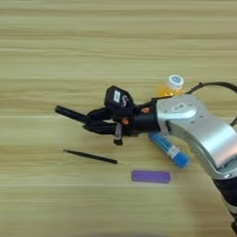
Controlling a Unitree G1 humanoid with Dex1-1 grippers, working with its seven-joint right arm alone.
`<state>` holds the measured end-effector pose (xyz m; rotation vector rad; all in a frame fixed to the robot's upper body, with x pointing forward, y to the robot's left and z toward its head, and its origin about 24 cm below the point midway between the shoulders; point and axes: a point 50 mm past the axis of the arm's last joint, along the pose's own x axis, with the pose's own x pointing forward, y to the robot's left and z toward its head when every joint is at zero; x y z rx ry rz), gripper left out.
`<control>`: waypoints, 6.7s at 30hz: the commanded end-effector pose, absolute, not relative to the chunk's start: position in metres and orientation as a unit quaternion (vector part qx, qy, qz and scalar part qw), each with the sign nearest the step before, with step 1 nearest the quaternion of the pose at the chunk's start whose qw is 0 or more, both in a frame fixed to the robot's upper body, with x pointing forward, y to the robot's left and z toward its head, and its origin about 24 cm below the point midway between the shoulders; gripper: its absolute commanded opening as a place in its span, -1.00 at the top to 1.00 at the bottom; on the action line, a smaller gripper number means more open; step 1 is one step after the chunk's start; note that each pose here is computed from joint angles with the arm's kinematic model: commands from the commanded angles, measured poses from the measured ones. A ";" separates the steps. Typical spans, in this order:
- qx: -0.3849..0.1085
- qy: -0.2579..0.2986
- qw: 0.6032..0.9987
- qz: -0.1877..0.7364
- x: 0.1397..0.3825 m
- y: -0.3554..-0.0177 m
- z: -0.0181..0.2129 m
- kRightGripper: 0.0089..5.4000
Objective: Move the objects on the table
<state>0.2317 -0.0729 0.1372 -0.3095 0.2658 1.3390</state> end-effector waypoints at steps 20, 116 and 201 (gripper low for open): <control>-0.205 -0.075 0.896 0.387 0.262 -0.213 0.244 0.65; -0.225 0.193 0.869 0.396 0.310 -0.286 0.086 0.11; -0.169 0.023 0.870 0.463 0.301 -0.232 0.130 -0.99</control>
